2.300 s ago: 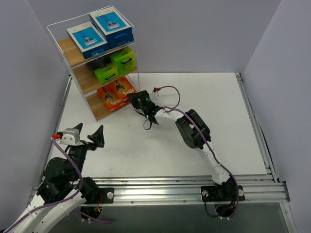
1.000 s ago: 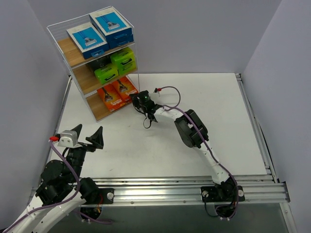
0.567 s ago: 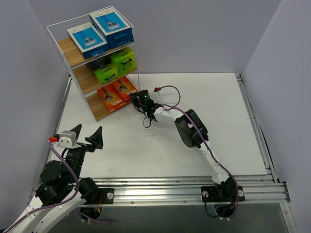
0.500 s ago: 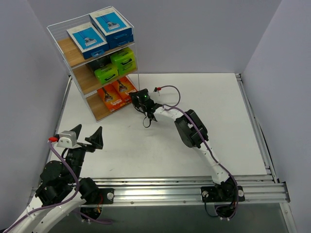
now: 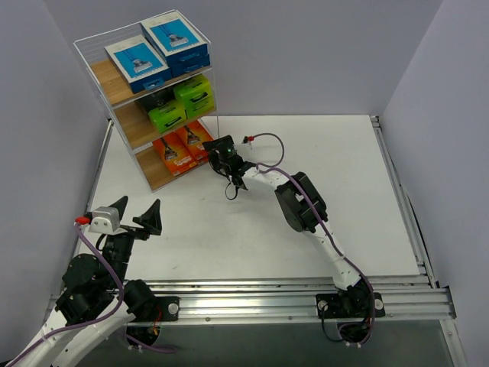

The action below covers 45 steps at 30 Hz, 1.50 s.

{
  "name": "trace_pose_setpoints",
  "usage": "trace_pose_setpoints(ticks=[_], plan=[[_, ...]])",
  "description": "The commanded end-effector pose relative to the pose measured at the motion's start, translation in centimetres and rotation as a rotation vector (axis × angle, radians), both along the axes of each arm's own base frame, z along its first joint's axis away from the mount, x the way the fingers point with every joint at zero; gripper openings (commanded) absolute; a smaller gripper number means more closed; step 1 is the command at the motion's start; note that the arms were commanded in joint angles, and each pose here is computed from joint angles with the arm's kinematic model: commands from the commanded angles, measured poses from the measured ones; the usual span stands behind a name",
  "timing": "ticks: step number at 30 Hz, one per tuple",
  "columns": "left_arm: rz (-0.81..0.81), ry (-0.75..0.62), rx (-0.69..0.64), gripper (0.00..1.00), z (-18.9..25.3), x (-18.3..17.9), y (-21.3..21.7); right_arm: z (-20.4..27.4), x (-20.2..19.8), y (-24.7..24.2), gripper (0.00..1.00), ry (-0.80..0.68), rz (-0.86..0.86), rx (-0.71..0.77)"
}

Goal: Place and organize the shaving razors onto the shelf
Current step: Place the shaving razor onto shelf

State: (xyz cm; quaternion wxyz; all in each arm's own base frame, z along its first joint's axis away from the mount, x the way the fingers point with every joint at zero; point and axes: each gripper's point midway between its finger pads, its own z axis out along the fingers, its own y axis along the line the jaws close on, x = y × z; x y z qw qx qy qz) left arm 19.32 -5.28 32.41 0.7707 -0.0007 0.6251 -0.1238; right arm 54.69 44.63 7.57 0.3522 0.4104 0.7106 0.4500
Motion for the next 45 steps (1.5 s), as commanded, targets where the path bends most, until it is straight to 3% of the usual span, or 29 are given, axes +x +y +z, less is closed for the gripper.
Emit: trace_pose_setpoints(ticks=[1, 16, 27, 30, 34, 38, 45], plan=[[0.004, -0.034, -0.033, 0.94, 1.1, -0.2, 0.3, 2.8, 0.8, -0.6, 0.53, -0.042, -0.037, 0.000], [0.009, -0.019, 0.000, 0.94, 0.7, 0.2, -0.1, 6.1, -1.3, -2.0, 0.60, -0.071, -0.008, -0.040], [0.017, 0.014, 0.051, 0.94, -0.2, 1.0, -0.7, 7.9, -5.9, -5.1, 0.64, -0.092, 0.053, -0.066], [0.024, 0.020, 0.065, 0.94, -0.3, 1.2, -0.7, 7.7, -7.5, -6.1, 0.69, -0.095, 0.112, -0.149], [0.025, 0.038, 0.092, 0.94, -0.8, 1.6, -1.1, 7.4, -9.2, -8.2, 0.82, -0.089, 0.202, -0.383], [0.032, 0.067, 0.135, 0.94, -1.3, 2.1, -1.4, 8.7, -11.1, -11.6, 0.85, -0.104, 0.268, -0.635], [0.066, 0.098, 0.173, 0.94, -1.9, 2.8, -1.2, 13.2, -13.8, -17.3, 0.88, -0.162, 0.292, -0.864]])
